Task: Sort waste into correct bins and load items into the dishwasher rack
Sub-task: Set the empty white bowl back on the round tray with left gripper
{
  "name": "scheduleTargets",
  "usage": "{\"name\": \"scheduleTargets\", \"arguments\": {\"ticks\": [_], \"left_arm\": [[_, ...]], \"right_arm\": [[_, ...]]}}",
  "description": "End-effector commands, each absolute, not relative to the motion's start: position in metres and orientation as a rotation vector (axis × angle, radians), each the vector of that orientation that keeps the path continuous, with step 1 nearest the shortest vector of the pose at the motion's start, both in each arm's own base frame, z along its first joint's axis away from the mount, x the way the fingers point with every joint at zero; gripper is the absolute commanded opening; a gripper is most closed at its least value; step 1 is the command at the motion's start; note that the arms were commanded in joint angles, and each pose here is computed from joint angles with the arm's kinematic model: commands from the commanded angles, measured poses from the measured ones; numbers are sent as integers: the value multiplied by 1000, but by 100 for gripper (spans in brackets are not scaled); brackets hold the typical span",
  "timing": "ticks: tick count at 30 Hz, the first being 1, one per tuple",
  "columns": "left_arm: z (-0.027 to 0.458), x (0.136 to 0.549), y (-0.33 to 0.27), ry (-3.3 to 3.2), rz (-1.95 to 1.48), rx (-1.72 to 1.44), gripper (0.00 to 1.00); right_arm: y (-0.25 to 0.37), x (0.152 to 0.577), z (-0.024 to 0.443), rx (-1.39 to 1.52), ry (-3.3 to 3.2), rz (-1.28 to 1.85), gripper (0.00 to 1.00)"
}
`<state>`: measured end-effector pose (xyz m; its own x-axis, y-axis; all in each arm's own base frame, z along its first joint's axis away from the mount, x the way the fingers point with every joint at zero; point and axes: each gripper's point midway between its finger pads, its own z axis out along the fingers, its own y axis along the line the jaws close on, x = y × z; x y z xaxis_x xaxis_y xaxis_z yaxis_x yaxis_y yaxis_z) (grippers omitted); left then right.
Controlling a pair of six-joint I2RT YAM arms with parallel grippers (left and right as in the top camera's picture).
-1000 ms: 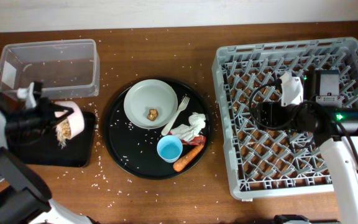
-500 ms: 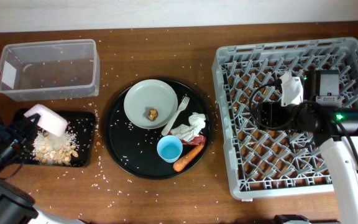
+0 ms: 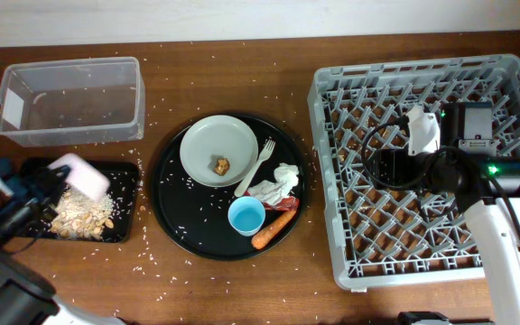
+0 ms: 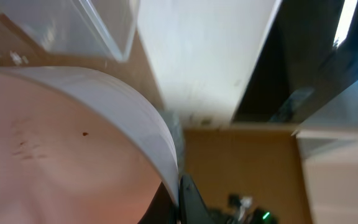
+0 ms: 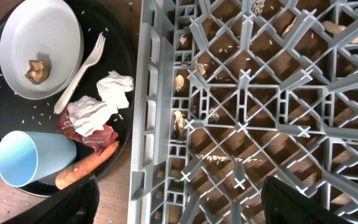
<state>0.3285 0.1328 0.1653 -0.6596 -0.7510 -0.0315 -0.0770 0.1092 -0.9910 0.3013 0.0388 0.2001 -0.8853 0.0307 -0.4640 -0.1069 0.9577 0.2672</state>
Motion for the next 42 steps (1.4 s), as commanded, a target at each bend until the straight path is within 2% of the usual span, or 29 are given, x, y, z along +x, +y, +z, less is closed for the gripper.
{"name": "scheduleTargets", "arguments": {"ticks": [1,4,6,10,12,19,20,21,22,24,25,29,33,39,41,42], "left_arm": [[181,338,88,2184,-1341,-520,0],[199,344,48,2429,-1001,-228,1],[194,342,19,2556,-805,-45,0],[153,335,-60,2805,-480,343,1],[121,328,-75,2940,-223,394,0],[48,290,-115,3180,-92,616,0],[46,288,-111,3198,-60,604,6],[46,288,-108,3204,-30,603,23],[46,289,-107,3201,-20,603,49],[53,297,-109,3176,-26,600,62],[62,304,-112,3156,-31,597,63],[114,332,-123,3063,-60,586,64],[114,319,-158,3034,-386,746,63],[91,284,-181,3065,-382,946,59],[71,273,-180,3087,-366,973,52],[64,272,-178,3091,-353,972,42]], "right_arm": [[36,304,203,-46,2619,379,83],[36,304,203,-46,2619,379,83],[36,304,203,-46,2619,379,83],[36,304,203,-46,2619,379,83],[36,304,203,-46,2619,379,83],[36,304,203,-46,2619,379,83],[36,304,204,-46,2618,379,83],[35,305,204,-47,2617,378,83],[35,305,204,-47,2614,378,83],[35,307,205,-48,2609,377,83],[35,307,205,-48,2606,377,83],[35,307,205,-49,2605,376,83],[35,307,205,-49,2605,376,83],[35,307,205,-49,2604,376,83],[35,308,204,-48,2608,377,83],[35,308,203,-47,2612,378,83]]}}
